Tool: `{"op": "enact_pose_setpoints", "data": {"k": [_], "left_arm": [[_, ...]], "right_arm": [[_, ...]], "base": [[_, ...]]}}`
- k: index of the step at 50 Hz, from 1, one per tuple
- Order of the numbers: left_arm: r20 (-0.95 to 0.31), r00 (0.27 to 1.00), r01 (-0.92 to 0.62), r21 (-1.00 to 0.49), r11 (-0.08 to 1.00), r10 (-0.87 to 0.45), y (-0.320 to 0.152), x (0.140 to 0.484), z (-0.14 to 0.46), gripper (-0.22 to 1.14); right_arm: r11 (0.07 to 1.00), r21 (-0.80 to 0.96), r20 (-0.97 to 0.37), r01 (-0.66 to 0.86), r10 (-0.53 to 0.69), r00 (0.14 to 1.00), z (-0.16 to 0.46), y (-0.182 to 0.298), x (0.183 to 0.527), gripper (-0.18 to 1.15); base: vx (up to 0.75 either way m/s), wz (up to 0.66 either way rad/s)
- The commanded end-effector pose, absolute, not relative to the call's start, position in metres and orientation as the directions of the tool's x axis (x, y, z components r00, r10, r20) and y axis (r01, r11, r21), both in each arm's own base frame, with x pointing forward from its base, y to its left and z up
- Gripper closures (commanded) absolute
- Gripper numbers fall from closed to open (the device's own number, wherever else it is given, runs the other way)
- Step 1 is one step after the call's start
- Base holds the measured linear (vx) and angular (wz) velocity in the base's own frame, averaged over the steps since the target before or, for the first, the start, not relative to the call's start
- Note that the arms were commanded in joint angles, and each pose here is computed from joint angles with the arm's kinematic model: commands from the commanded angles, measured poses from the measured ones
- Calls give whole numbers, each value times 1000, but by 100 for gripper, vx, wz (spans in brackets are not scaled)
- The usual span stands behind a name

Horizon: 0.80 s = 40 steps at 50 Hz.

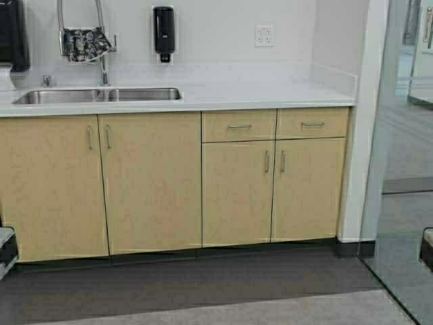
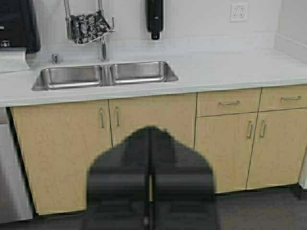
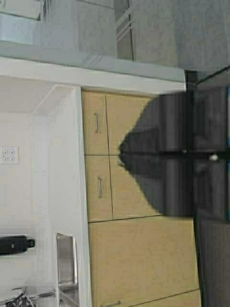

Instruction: Get the cloth and wipe up the spill under the wine glass

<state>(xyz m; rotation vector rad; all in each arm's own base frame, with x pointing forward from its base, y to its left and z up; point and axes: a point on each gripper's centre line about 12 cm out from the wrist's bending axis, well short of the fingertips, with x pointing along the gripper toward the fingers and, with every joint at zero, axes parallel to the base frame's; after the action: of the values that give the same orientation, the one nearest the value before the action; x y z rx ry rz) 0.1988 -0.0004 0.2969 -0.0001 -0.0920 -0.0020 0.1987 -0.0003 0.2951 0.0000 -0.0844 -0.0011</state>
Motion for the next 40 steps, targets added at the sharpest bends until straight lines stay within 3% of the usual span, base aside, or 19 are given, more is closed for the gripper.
{"op": "enact_pose_setpoints", "data": {"k": [1,11,40], "left_arm": [[110,994,11,-14,1000,-9,-2,193,298,93],[144,990,11,-11,1000,-9,-2,188,305,89],[89,996,10,-12,1000,-9,-2,199,296,89]], "right_arm": [[1000,6,75,-10,10,997,292,2,199,94],[1000,29,64,-11,10,998,293,2,199,92],[1000,2,38,-11,11,999,290,2,204,92]], "base": [[0,0],[0,0],[5,1]]}}
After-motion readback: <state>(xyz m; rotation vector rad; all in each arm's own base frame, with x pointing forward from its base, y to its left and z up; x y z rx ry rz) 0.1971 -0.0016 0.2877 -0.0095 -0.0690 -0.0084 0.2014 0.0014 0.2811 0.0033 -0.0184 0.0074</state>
